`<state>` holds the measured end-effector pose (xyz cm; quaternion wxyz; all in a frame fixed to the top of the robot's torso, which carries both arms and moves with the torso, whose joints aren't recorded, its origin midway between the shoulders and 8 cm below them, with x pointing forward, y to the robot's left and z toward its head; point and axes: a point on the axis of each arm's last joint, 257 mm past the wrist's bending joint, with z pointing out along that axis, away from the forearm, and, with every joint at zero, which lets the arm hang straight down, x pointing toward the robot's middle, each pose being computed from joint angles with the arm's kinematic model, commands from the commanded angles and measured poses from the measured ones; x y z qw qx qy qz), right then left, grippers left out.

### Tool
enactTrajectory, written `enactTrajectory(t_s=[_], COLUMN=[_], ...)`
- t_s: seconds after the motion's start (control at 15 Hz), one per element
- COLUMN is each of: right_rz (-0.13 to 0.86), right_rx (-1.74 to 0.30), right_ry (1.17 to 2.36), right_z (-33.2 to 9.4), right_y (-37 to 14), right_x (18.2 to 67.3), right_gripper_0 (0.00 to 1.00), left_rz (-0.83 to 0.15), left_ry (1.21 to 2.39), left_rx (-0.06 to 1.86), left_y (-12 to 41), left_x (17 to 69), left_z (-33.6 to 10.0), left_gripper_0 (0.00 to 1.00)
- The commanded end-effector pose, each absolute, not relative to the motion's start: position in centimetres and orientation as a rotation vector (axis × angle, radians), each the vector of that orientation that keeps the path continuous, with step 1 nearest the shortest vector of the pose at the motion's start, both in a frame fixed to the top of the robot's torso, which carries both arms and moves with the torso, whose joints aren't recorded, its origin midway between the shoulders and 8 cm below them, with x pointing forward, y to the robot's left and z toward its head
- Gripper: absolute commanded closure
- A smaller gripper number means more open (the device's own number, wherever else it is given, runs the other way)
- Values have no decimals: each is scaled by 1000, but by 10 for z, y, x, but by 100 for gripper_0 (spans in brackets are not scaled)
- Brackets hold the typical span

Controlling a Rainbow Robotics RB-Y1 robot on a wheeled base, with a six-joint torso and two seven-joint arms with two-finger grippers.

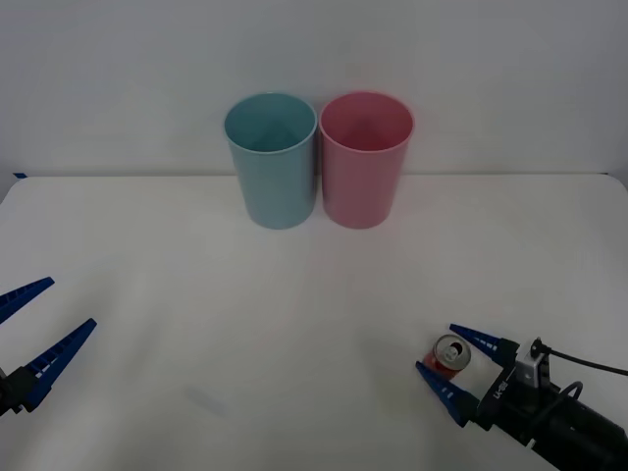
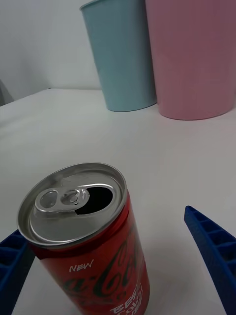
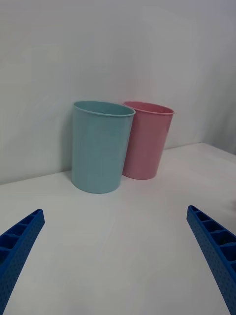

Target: Grasp the object on the table and drop it into the matching bin: aluminum can to the light blue bin, PET bottle to the pink bin.

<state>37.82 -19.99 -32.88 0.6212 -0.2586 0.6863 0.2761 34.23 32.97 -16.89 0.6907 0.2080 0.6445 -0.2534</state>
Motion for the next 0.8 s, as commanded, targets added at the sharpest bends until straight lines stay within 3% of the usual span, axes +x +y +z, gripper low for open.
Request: enactTrajectory(t_s=[0.07,0.27,0.8], right_rz=[636,638,653], right_rx=[-591,-589,-598], right_ry=[1575,1574,1549], right_z=[-328,-328,-318], right_y=[-200,-200,-194], right_x=[379,379,379], right_gripper_0=[94,100,100], left_rz=[-567,-567,-567], left_ry=[1441,1441,1441], left_rx=[465,465,465], left_y=[330,330,330], left_x=[342,342,342], left_z=[-169,-169,-169], left_gripper_0=[0,0,0])
